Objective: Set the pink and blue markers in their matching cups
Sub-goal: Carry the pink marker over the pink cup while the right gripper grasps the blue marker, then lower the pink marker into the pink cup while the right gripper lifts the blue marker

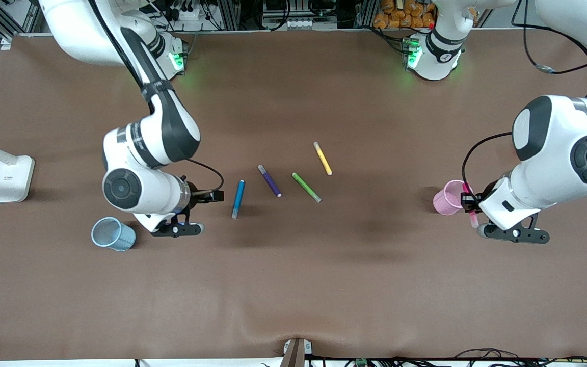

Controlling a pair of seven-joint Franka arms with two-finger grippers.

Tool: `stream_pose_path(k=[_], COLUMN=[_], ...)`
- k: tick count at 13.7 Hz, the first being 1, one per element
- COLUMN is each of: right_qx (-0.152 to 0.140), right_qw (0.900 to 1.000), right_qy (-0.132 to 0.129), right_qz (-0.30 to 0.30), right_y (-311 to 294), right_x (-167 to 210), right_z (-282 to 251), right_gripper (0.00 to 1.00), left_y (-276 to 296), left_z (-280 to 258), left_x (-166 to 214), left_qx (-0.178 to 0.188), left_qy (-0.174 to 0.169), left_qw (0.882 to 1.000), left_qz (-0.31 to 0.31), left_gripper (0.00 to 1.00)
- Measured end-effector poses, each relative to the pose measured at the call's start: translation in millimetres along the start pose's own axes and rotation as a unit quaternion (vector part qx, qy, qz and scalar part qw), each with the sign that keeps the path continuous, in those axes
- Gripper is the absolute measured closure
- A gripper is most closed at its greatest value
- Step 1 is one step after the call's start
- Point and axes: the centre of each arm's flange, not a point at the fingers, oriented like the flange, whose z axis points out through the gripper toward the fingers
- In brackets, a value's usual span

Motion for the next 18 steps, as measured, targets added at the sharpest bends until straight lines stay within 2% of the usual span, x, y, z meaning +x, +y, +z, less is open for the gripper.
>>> stream_pose_path(k=[1, 4, 6, 9, 14, 18], right_qx=[0.002, -0.002, -0.015, -0.037, -0.061, -0.061], right_qw=[1.000, 1.000, 0.999, 0.998, 0.996, 0.995], right_qy=[0.011, 0.021, 0.038, 0.047, 0.061, 0.072], right_qz=[0.006, 0.019, 0.010, -0.008, -0.033, -0.028], right_y=[-2.0, -11.5, -16.9, -35.3, -43.5, -41.9], right_x=[7.0, 17.2, 21.4, 11.9, -6.7, -6.7], right_z=[12.8, 49.3, 66.9, 96.8, 144.0, 152.1], right_gripper=[0.00, 0.00, 0.00, 0.00, 0.00, 0.00], left_y=[-2.8, -16.1, -31.1, -44.0, -36.0, -36.7], left_z=[-6.3, -18.4, -11.7, 9.2, 51.4, 75.4], left_x=[-5.5, -33.4, -55.2, -82.9, -103.5, -110.9], left_qx=[0.001, 0.005, 0.009, -0.005, -0.003, 0.004], left_qy=[0.010, 0.056, 0.077, 0.094, 0.132, 0.156], left_qw=[1.000, 0.998, 0.997, 0.995, 0.991, 0.986], left_qz=[0.003, 0.005, 0.024, 0.019, 0.037, 0.065], left_gripper=[0.82, 0.82, 0.82, 0.82, 0.82, 0.82])
